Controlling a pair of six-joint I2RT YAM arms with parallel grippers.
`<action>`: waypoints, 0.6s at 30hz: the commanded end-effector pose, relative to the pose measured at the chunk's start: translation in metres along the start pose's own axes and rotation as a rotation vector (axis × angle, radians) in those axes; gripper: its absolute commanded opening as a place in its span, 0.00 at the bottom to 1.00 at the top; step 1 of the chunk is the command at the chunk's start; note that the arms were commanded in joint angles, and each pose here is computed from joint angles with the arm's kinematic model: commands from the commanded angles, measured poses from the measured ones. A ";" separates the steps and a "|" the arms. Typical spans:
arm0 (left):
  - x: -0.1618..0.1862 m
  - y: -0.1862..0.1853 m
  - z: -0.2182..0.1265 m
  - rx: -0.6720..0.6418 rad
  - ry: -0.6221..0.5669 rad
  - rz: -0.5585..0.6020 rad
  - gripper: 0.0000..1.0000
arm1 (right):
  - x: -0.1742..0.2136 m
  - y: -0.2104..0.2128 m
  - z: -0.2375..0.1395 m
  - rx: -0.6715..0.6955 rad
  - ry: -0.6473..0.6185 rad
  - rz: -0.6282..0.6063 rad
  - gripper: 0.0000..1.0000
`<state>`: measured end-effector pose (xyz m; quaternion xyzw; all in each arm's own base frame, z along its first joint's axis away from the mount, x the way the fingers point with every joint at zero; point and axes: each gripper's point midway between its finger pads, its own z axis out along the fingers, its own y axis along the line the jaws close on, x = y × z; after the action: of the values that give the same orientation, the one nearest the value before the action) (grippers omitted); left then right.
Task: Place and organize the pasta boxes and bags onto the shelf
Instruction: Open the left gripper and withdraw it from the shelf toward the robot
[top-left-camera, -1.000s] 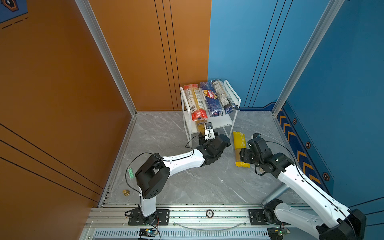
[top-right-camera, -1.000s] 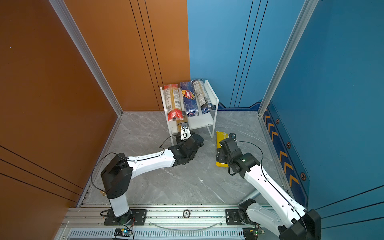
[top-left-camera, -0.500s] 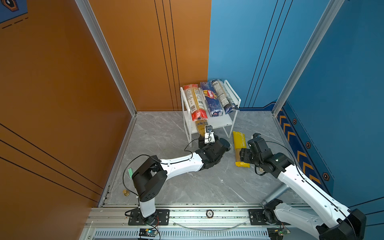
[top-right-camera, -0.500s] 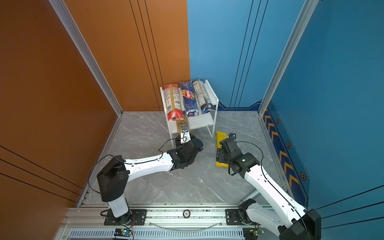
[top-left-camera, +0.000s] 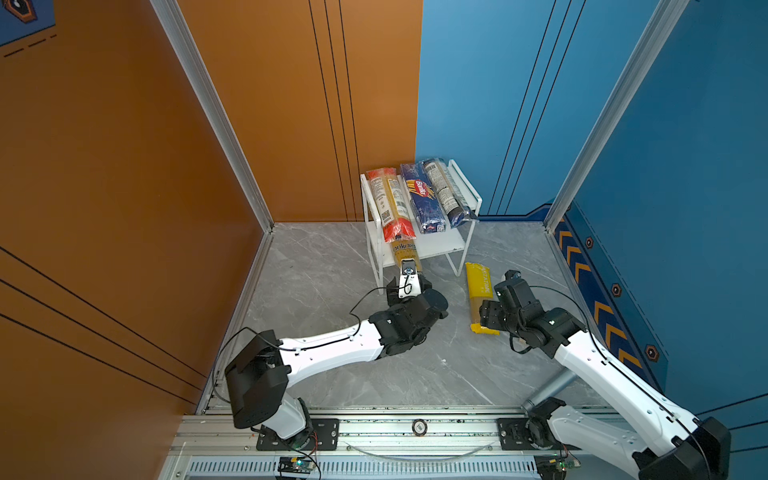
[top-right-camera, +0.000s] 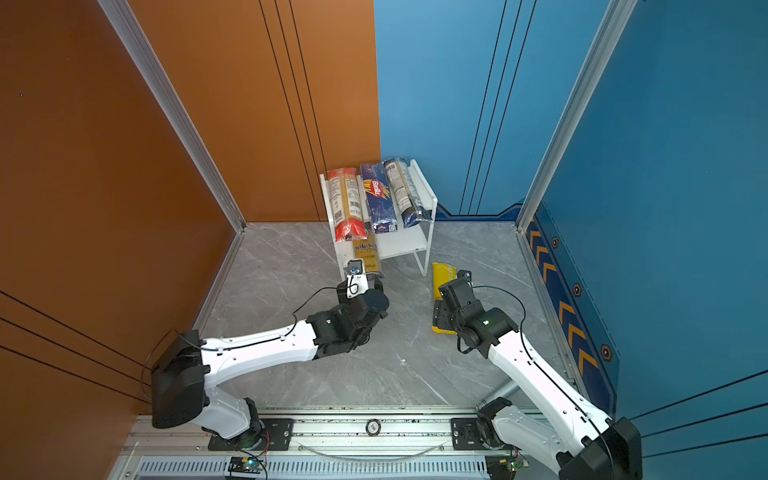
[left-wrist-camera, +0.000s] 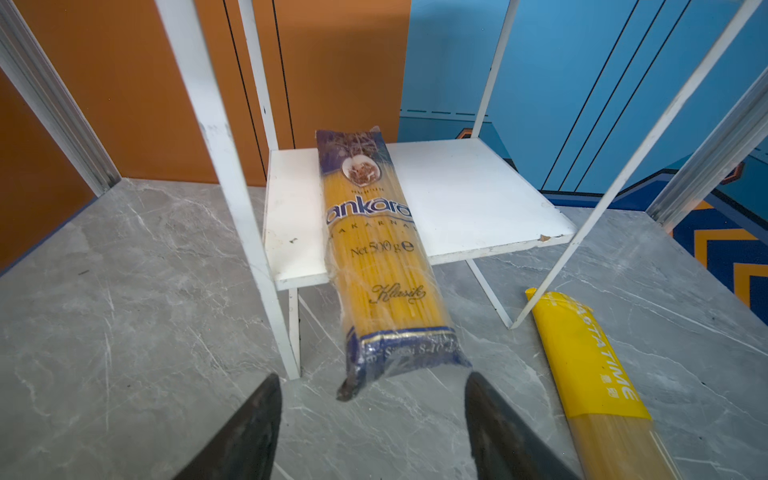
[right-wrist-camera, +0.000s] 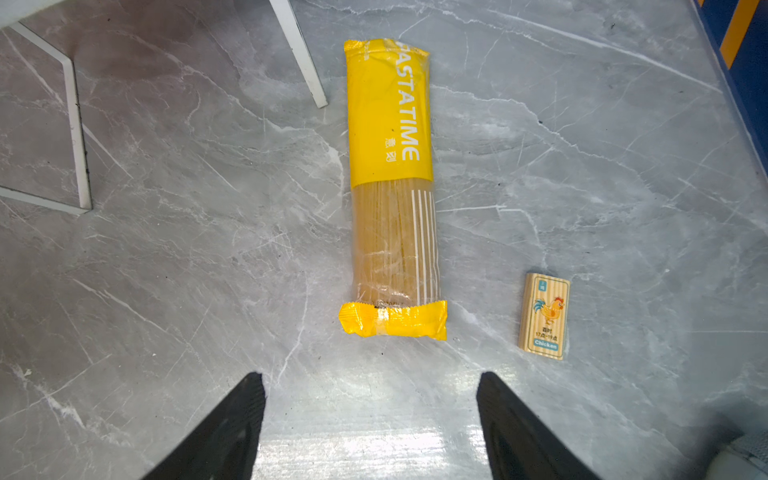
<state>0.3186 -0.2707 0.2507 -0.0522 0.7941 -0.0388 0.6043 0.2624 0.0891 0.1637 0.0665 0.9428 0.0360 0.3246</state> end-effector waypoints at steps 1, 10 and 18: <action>0.001 0.021 -0.017 0.028 0.033 0.026 0.74 | 0.006 -0.002 0.003 -0.007 0.007 -0.010 0.79; -0.016 0.087 -0.052 -0.001 0.013 -0.020 0.77 | 0.013 -0.009 0.015 0.003 0.021 -0.001 0.79; -0.002 0.119 -0.058 -0.036 0.037 -0.022 0.84 | 0.018 -0.011 0.025 -0.010 0.044 0.011 0.80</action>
<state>0.2624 -0.1651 0.2734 -0.0768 0.7908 -0.0595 0.6043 0.2612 0.0790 0.1371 0.0794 0.9481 0.0388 0.3053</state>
